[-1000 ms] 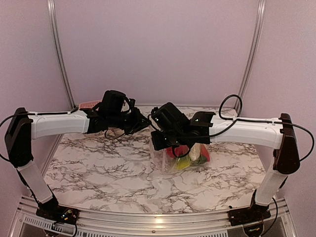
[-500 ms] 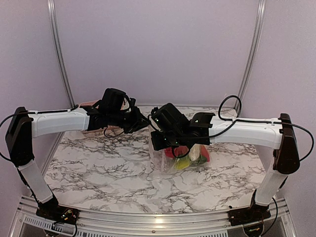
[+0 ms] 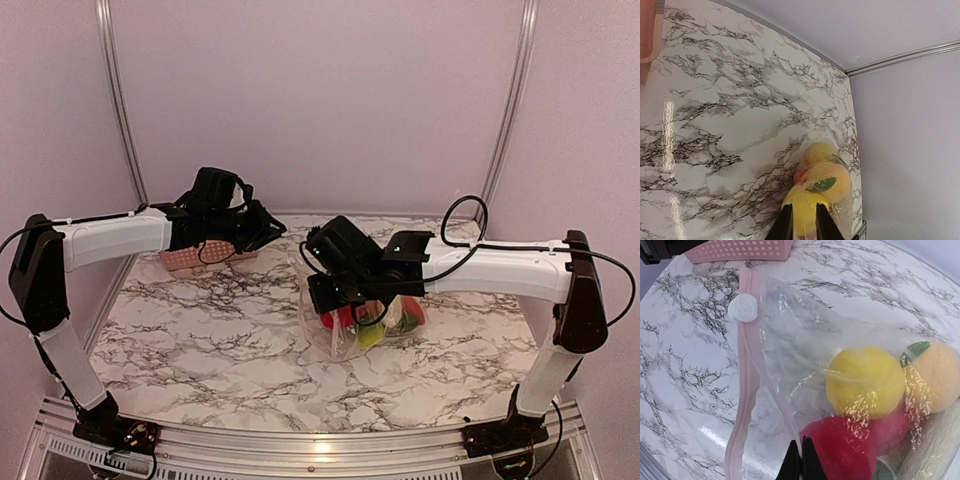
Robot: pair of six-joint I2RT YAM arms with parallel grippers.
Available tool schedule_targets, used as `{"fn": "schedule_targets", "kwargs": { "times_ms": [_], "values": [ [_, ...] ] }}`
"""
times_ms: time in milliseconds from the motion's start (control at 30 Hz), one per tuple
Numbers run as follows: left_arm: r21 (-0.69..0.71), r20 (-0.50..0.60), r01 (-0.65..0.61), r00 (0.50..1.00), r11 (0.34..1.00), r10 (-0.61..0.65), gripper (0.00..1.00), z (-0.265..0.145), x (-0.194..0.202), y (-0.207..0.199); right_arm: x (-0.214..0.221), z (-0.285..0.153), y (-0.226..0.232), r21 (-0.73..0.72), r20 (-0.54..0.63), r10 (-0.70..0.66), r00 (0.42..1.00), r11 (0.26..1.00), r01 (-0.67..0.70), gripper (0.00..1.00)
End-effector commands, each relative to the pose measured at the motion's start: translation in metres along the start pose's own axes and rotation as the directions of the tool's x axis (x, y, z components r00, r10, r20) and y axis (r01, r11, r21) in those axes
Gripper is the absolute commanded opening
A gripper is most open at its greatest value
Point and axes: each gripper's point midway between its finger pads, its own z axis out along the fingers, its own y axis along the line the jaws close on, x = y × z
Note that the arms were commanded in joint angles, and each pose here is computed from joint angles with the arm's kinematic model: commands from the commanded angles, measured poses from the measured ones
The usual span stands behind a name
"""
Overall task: Open the zip-top bag and remove the fake food
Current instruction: Unzip the zipper food storage bag at the center of the board.
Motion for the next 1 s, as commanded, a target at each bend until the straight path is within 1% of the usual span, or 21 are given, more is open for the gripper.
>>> {"fn": "schedule_targets", "kwargs": {
  "times_ms": [0, 167, 400, 467, 667, 867, 967],
  "values": [
    [0.0, 0.052, -0.035, 0.998, 0.999, 0.035, 0.2, -0.006, -0.014, -0.004, 0.009, 0.0, -0.002, 0.03, -0.037, -0.007, 0.999, 1.0, 0.008, 0.0],
    [0.001, 0.057, -0.047, 0.997, 0.999, 0.047, 0.25, -0.021, -0.009, -0.002, -0.002, 0.0, 0.001, 0.035, -0.018, -0.003, 1.0, 0.999, 0.003, 0.0],
    [0.004, 0.034, -0.046, 0.998, 0.999, 0.046, 0.27, -0.039, 0.017, 0.011, -0.014, 0.001, 0.01, 0.016, 0.001, -0.009, 1.0, 1.0, 0.009, 0.0],
    [0.014, 0.025, -0.046, 0.999, 0.999, 0.046, 0.29, -0.043, 0.026, 0.009, -0.015, 0.003, 0.012, 0.013, -0.002, -0.014, 1.0, 1.0, 0.014, 0.0],
    [0.029, -0.017, -0.048, 0.999, 0.998, 0.049, 0.33, -0.034, 0.046, 0.003, -0.012, 0.009, 0.015, 0.008, -0.015, -0.021, 1.0, 1.0, 0.021, 0.0],
    [0.032, -0.034, -0.051, 0.998, 0.998, 0.052, 0.33, -0.019, 0.05, -0.003, -0.011, 0.009, 0.015, 0.008, -0.019, -0.022, 1.0, 1.0, 0.022, 0.0],
    [0.009, -0.035, -0.046, 0.998, 0.999, 0.046, 0.34, -0.015, 0.051, 0.001, -0.011, 0.009, 0.015, 0.007, -0.017, -0.022, 1.0, 1.0, 0.022, 0.0]
  ]
}}
